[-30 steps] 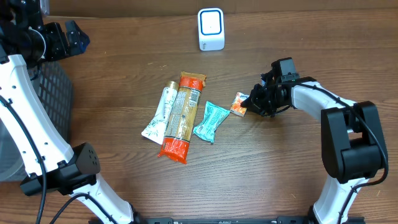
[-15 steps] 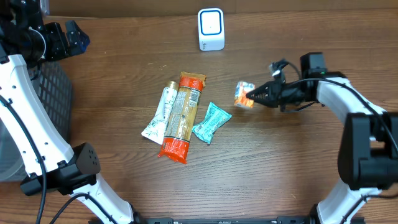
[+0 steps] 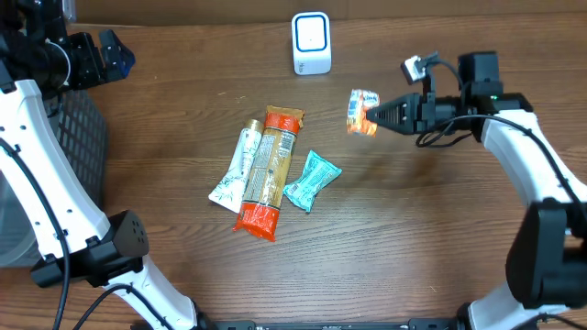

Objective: Scan the item barcode
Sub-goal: 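Lift the Kleenex pack and hold it over the white scanner window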

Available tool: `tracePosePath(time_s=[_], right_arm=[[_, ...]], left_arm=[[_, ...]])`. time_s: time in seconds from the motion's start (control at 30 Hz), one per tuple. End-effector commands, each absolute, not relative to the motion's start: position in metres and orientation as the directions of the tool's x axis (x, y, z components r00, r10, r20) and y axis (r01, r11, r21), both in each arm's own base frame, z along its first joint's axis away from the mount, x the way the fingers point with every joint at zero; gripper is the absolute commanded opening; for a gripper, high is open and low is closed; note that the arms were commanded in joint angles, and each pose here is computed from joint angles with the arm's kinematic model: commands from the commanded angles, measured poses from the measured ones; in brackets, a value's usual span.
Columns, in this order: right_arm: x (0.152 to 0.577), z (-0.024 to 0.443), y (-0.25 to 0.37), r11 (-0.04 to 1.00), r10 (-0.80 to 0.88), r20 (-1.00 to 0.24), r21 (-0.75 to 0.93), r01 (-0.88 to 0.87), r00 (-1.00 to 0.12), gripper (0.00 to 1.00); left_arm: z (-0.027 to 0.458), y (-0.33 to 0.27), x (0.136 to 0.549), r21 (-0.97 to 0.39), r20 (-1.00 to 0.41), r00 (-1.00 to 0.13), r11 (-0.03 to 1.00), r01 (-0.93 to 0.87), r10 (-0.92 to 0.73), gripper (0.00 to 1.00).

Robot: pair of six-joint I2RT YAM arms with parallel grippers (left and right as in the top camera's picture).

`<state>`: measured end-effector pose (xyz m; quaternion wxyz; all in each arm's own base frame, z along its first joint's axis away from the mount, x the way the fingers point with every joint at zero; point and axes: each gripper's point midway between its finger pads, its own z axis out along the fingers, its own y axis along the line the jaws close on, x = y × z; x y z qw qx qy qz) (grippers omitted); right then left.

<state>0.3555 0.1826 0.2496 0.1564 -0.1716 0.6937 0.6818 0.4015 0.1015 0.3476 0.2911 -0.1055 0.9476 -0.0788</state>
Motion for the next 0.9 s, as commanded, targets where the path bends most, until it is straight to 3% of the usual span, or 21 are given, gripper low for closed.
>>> tracePosePath(time_s=[0.0, 0.17, 0.4, 0.6, 0.73, 0.87], right_arm=[[0.344, 0.309, 0.188, -0.044, -0.041, -0.558, 0.830, -0.556, -0.829, 0.03], [0.349, 0.346, 0.203, -0.066, -0.075, -0.617, 0.787, -0.613, -0.784, 0.03], [0.353, 0.396, 0.230, -0.105, -0.058, -0.809, 0.587, -0.803, -0.584, 0.03], [0.378, 0.365, 0.246, -0.047, -0.018, -0.742, 0.670, -0.741, -0.670, 0.03], [0.405, 0.326, 0.248, 0.104, 0.040, -0.659, 0.750, -0.653, -0.751, 0.03], [0.437, 0.257, 0.230, 0.441, 0.110, -0.570, 0.762, -0.474, -0.814, 0.03]], left_arm=[[0.347, 0.096, 0.403, -0.212, -0.538, -0.813, 0.969, -0.124, -0.222, 1.00], [0.347, 0.096, 0.403, -0.212, -0.538, -0.813, 0.969, -0.124, -0.222, 0.99], [0.347, 0.096, 0.403, -0.212, -0.538, -0.813, 0.969, -0.124, -0.222, 1.00], [0.347, 0.096, 0.403, -0.212, -0.538, -0.813, 0.969, -0.123, -0.221, 1.00], [0.347, 0.096, 0.403, -0.212, -0.538, -0.813, 0.969, -0.124, -0.222, 1.00], [0.347, 0.096, 0.403, -0.212, -0.538, -0.813, 0.969, -0.124, -0.222, 1.00]])
